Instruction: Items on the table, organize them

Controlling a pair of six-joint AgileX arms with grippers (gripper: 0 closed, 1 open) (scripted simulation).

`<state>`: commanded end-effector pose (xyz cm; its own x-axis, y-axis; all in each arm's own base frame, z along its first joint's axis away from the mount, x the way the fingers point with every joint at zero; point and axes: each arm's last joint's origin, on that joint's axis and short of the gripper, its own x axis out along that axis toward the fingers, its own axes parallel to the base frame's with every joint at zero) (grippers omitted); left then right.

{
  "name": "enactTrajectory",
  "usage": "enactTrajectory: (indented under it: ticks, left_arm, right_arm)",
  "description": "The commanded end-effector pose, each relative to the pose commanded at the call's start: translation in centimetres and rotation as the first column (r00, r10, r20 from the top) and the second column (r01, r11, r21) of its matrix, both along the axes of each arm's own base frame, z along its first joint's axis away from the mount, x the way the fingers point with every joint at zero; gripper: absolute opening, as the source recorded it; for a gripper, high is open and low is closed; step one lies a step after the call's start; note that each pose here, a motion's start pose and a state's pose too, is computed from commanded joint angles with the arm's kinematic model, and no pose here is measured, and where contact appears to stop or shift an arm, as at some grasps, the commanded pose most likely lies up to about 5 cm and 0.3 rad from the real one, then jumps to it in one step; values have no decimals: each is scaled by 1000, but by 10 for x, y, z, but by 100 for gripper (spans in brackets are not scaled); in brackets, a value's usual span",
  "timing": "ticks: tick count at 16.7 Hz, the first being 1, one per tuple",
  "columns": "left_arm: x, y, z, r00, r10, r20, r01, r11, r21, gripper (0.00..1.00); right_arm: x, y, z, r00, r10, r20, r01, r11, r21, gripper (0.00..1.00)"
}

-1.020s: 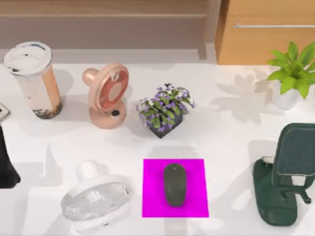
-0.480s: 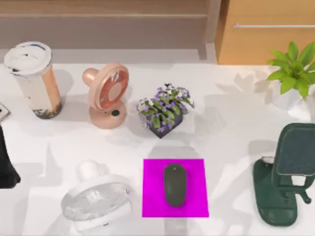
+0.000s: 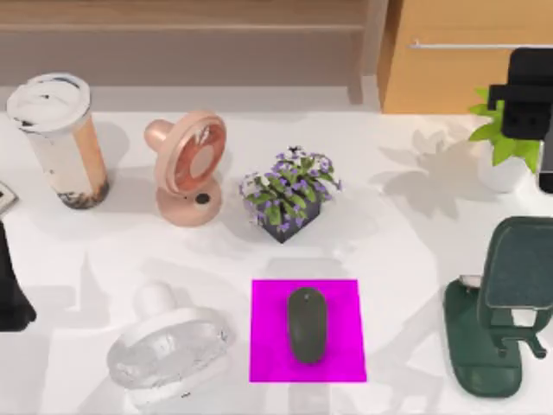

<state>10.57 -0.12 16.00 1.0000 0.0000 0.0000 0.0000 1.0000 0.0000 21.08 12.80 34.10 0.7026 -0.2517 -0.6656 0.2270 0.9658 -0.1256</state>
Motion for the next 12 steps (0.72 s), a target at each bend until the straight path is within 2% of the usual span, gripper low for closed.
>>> enactTrajectory:
  ticks: [2,4,8,12]
  left_arm:
    - [0,0,0,1000,0,0,0,1000,0,100]
    - [0,0,0,1000,0,0,0,1000,0,100]
    - [0,0,0,1000,0,0,0,1000,0,100]
    - [0,0,0,1000,0,0,0,1000,0,100]
  right_arm:
    - [-47,11,-10,994,29,101,-34,998,51,0]
    - [-82,13,-30,984,61,170,-75,994,74,0]
    - [-124,6,-78,959,141,247,-160,986,56,0]
    - [-141,0,-106,940,193,280,-212,977,37,0]
